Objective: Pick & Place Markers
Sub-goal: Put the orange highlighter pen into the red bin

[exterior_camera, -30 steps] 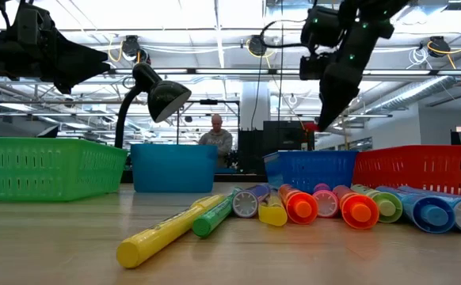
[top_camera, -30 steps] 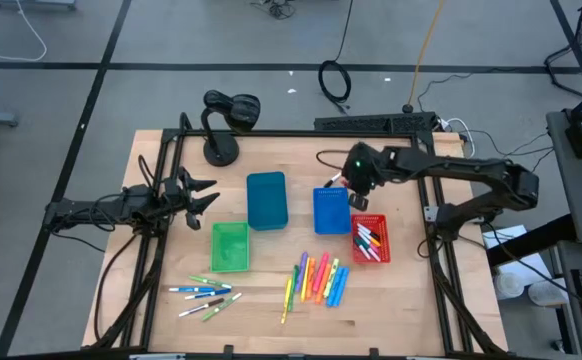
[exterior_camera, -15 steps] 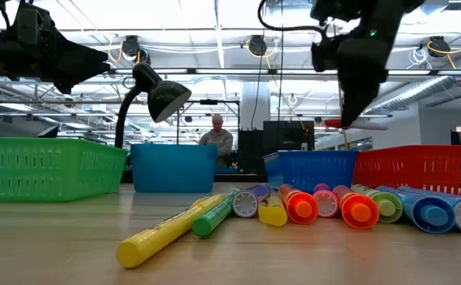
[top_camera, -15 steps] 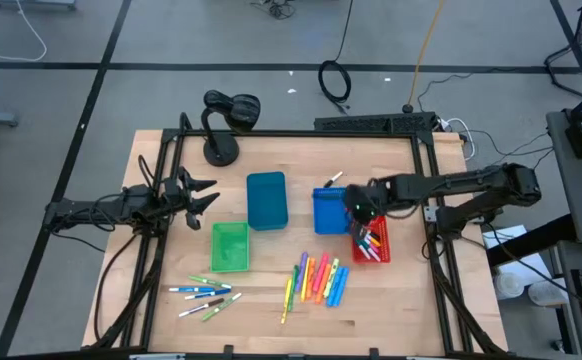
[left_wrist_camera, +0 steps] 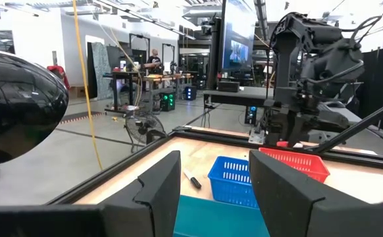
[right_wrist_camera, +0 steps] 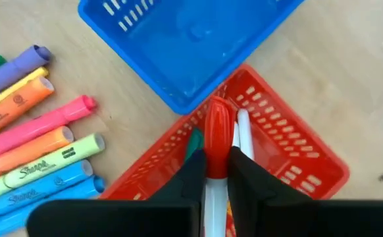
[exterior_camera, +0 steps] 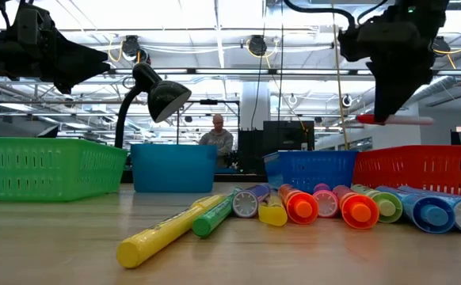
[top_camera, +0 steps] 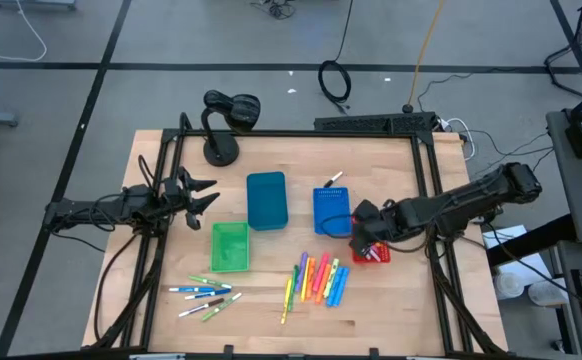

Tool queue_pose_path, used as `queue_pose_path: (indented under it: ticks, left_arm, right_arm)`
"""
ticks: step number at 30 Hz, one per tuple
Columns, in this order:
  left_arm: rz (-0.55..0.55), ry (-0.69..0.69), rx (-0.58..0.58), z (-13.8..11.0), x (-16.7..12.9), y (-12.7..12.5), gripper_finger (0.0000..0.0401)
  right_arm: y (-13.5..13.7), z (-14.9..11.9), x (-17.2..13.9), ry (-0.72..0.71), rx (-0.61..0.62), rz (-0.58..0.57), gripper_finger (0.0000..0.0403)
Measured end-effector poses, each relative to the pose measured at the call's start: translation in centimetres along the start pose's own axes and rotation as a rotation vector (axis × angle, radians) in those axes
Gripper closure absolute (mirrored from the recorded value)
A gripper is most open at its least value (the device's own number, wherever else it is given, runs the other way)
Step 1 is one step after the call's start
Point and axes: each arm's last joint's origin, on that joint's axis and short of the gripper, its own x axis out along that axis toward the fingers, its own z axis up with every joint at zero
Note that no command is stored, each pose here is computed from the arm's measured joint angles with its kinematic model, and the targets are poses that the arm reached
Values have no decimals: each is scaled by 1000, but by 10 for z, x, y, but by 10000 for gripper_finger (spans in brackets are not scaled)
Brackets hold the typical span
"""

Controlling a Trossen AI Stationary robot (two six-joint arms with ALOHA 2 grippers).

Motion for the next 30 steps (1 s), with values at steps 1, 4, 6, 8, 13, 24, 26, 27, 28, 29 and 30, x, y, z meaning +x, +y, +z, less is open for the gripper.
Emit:
queue_pose_path:
  ticks: [1, 4, 6, 8, 13, 24, 26, 27, 28, 29, 30]
  left_arm:
    - [0, 0, 0, 0, 0, 0, 217]
    - [0, 1, 0, 0, 0, 0, 217]
    - [0, 0, 0, 0, 0, 0, 217]
    - [0, 0, 0, 0, 0, 0, 217]
    - [0, 0, 0, 0, 0, 0, 217]
    - [0, 0, 0, 0, 0, 0, 217]
    - [0, 0, 0, 0, 0, 0, 217]
    - [0, 0, 0, 0, 0, 0, 217]
    - [0, 0, 0, 0, 0, 0, 217]
    - [0, 0, 0, 0, 0, 0, 217]
    - [0, 0, 0, 0, 0, 0, 217]
  right_arm:
    - [1, -2, 0, 2, 14, 1, 370]
    - [1, -5, -1, 12, 24, -7, 369]
    - [-2, -6, -1, 28, 30, -33, 373]
    - [-5, -8, -2, 47, 27, -72, 376]
    - [-10, -15, 8, 61, 37, -102, 370]
    - [-11, -26, 35, 79, 74, -21, 368]
    - [-12, -28, 39, 79, 74, -20, 365]
    - [-13, -29, 40, 78, 75, -18, 365]
    - [-14, -30, 42, 77, 75, -17, 365]
    - [-14, -31, 44, 76, 76, -15, 365]
    - [-14, -32, 45, 76, 76, -14, 366]
